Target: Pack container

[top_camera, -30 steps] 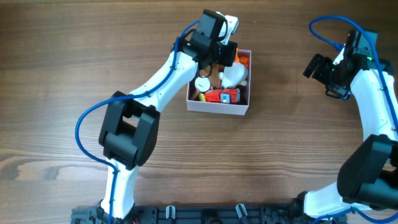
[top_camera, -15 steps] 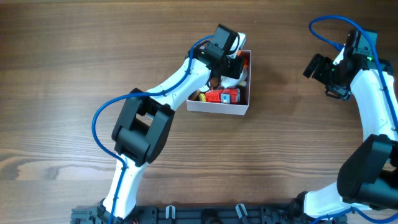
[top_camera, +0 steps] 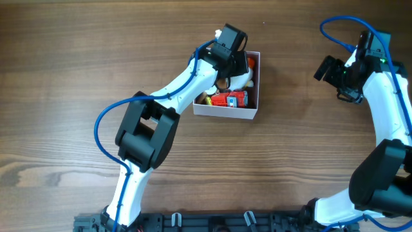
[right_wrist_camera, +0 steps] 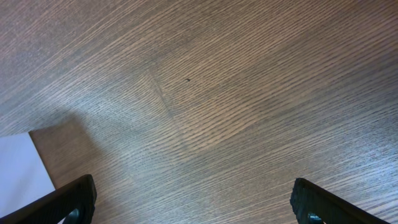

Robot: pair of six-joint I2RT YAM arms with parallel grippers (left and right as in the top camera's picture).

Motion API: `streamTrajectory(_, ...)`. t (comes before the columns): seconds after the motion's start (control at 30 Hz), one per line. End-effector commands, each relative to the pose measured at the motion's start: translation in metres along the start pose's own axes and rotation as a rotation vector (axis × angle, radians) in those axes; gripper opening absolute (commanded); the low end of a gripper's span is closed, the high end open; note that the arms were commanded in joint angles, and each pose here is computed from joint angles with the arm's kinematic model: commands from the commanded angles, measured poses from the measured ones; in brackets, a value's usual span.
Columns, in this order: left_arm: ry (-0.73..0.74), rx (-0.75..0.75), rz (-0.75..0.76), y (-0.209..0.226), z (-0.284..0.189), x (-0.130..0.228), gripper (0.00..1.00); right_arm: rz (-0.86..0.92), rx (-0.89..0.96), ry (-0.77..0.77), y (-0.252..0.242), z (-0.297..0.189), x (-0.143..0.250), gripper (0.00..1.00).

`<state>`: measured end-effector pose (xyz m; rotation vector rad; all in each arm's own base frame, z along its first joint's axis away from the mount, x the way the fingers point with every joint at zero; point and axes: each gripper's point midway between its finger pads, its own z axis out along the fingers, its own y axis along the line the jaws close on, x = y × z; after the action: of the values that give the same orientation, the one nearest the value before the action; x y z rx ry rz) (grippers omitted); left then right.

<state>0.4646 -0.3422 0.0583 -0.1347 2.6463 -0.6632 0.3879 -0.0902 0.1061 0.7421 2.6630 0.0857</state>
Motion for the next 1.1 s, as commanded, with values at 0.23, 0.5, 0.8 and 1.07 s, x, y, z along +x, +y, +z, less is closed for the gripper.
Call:
streamTrajectory(0.23, -0.008, -0.034, -0.407, 0.015, 0.016, 0.003, 0.52, 0.018, -0.005, 0.007, -0.001, 0.002, 0.001, 1.0)
streamTrajectory(0.5, -0.028, 0.009, -0.576, 0.01, 0.016, -0.006, 0.37, 0.018, -0.005, 0.007, -0.001, 0.002, 0.001, 1.0)
streamTrajectory(0.8, 0.011, 0.107, -0.422, -0.013, 0.01, -0.007, 0.34, 0.018, -0.005, 0.007, -0.001, 0.002, 0.001, 1.0)
streamTrajectory(1.07, 0.008, 0.183, -0.314, -0.038, -0.022, -0.016, 0.47, 0.018, -0.005, 0.007, -0.001, 0.002, 0.001, 1.0)
